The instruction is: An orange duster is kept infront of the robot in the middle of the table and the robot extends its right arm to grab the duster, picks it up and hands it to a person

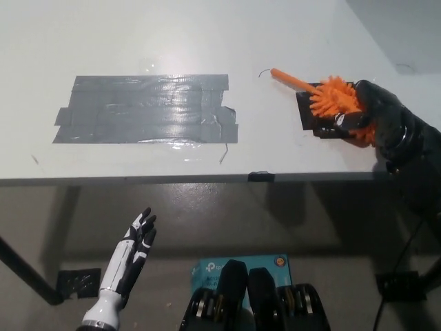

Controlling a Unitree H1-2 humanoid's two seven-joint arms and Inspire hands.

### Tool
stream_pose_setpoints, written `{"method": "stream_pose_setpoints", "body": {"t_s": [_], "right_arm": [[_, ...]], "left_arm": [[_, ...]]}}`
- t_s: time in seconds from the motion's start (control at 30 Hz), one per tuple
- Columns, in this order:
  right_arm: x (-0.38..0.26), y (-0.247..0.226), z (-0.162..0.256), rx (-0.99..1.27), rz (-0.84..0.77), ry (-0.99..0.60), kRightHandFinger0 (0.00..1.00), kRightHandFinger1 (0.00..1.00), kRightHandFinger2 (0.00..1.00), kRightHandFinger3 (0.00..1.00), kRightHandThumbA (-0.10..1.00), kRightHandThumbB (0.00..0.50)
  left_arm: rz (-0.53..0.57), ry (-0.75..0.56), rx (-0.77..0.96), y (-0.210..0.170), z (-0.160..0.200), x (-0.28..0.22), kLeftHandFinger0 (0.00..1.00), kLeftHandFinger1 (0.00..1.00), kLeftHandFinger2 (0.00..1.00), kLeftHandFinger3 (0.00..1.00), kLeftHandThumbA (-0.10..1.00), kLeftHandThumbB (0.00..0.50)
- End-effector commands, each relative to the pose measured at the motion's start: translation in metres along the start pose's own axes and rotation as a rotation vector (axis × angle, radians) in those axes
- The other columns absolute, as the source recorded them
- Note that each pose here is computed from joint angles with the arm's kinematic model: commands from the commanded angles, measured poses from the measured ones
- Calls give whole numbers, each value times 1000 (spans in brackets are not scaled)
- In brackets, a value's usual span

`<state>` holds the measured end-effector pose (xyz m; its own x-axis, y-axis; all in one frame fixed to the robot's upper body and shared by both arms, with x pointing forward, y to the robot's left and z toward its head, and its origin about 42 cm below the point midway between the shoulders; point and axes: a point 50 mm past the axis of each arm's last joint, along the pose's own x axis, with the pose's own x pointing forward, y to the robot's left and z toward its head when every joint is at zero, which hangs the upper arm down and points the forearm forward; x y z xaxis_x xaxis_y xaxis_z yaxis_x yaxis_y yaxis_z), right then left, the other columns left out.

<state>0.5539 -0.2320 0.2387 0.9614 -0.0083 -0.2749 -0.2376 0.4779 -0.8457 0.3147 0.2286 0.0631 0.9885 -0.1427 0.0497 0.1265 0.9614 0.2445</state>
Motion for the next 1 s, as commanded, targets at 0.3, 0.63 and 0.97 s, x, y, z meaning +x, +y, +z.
{"method": "stream_pose_setpoints", "body": {"t_s": [0.3, 0.63, 0.97], "right_arm": [[-2, -9, -6, 294, 26, -125, 369, 617, 816, 914, -100, 198], [-26, -40, 17, 716, 29, -303, 6, 579, 934, 1000, -100, 185], [-36, -32, 35, 1091, 131, -373, 0, 542, 941, 1000, -100, 150]], "left_arm": [[6, -69, 3, 10, 12, 12, 989, 1000, 1000, 1000, 925, 169], [18, -70, -7, 12, 13, 14, 980, 1000, 1000, 1000, 914, 156], [25, -75, -11, 11, 14, 17, 973, 1000, 1000, 1000, 898, 119]]}}
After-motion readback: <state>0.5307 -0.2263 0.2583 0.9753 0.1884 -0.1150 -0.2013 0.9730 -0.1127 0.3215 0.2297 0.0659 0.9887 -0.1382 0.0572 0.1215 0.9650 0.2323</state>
